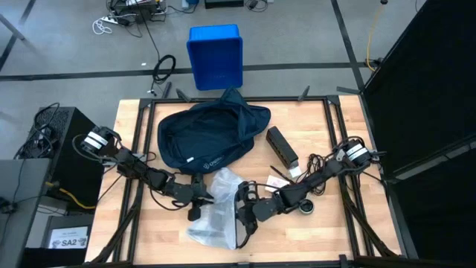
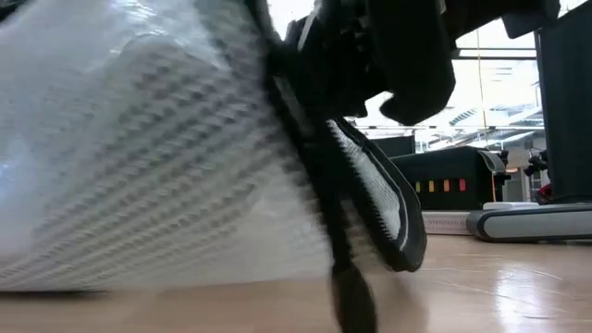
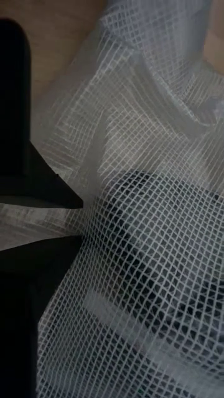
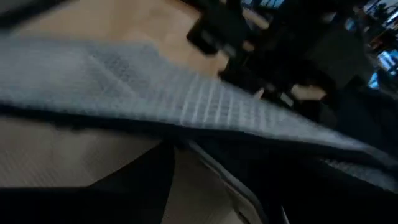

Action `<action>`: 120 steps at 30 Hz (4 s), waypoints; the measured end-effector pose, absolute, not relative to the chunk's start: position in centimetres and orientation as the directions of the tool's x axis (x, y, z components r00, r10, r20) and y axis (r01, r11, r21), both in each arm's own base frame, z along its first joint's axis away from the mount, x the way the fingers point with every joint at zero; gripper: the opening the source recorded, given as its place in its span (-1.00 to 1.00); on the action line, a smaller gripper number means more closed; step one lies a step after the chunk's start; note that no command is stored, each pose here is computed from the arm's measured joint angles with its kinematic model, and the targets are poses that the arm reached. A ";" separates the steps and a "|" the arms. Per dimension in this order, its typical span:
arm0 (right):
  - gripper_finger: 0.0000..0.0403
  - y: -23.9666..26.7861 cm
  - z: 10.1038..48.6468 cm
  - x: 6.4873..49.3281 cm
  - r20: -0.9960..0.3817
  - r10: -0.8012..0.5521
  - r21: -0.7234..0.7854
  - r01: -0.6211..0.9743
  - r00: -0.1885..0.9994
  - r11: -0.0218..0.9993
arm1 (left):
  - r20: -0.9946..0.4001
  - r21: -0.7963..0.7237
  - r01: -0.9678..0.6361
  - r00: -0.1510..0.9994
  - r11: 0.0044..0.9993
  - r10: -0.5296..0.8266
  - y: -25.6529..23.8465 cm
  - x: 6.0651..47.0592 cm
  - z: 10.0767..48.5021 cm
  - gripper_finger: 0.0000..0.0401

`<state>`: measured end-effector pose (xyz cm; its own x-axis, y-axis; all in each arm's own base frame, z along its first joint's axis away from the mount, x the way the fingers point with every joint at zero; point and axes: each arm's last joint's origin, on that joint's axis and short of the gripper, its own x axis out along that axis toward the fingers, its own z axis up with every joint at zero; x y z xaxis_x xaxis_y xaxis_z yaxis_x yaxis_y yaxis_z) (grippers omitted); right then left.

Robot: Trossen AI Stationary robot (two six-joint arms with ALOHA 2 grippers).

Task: Unpack backpack
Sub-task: Remove the black calculator from the white mesh envelope, then remove the black pen from the white mesh envelope

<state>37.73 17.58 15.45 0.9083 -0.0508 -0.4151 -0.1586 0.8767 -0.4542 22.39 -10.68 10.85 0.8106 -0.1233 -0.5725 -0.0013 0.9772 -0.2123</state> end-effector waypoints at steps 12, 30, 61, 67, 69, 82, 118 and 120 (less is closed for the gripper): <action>-0.51 17.0 14.8 37.5 -0.475 -0.110 -0.461 -0.140 0.873 0.876 | -0.565 -0.215 -0.002 0.816 0.977 -0.123 -10.7 22.4 10.9 -0.69; -0.84 19.1 21.2 31.4 -0.552 -0.138 -0.457 -0.160 0.822 0.875 | -0.568 -0.213 0.007 0.812 0.977 -0.129 -10.7 22.4 10.9 -0.69; -0.35 15.2 23.6 20.5 -0.820 -0.414 -0.376 0.172 0.396 0.910 | -0.574 -0.207 0.003 0.809 0.978 -0.124 -10.7 22.4 10.8 -0.69; 0.14 15.7 24.1 20.5 -0.837 -0.377 -0.348 0.145 0.396 0.926 | -0.575 -0.209 0.001 0.809 0.978 -0.124 -10.7 22.4 10.8 -0.69; 0.24 15.9 24.5 20.5 -0.837 -0.365 -0.337 0.143 0.408 0.931 | -0.575 -0.209 0.001 0.809 0.978 -0.124 -10.7 22.4 10.8 -0.69; 0.09 19.2 26.4 23.6 -0.703 -0.091 -0.141 -0.014 0.706 0.990 | -0.574 -0.207 -0.002 0.810 0.978 -0.120 -10.7 22.4 10.8 -0.69; -0.30 13.4 15.2 36.0 -0.457 -0.015 -0.054 -0.012 0.889 0.998 | -0.311 -0.156 0.188 0.923 0.970 -0.228 -12.0 24.7 15.6 -0.69; -0.27 13.7 15.2 35.9 -0.461 0.041 -0.029 -0.061 0.887 0.998 | -0.304 -0.158 0.211 0.919 0.965 -0.251 -12.7 24.5 15.8 -0.69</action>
<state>35.92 13.70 15.18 0.8867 0.0406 -0.4605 -0.0606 0.9977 -0.0288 24.54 -12.67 15.79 0.9190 -0.2505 -0.3045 0.2108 0.9647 -0.1577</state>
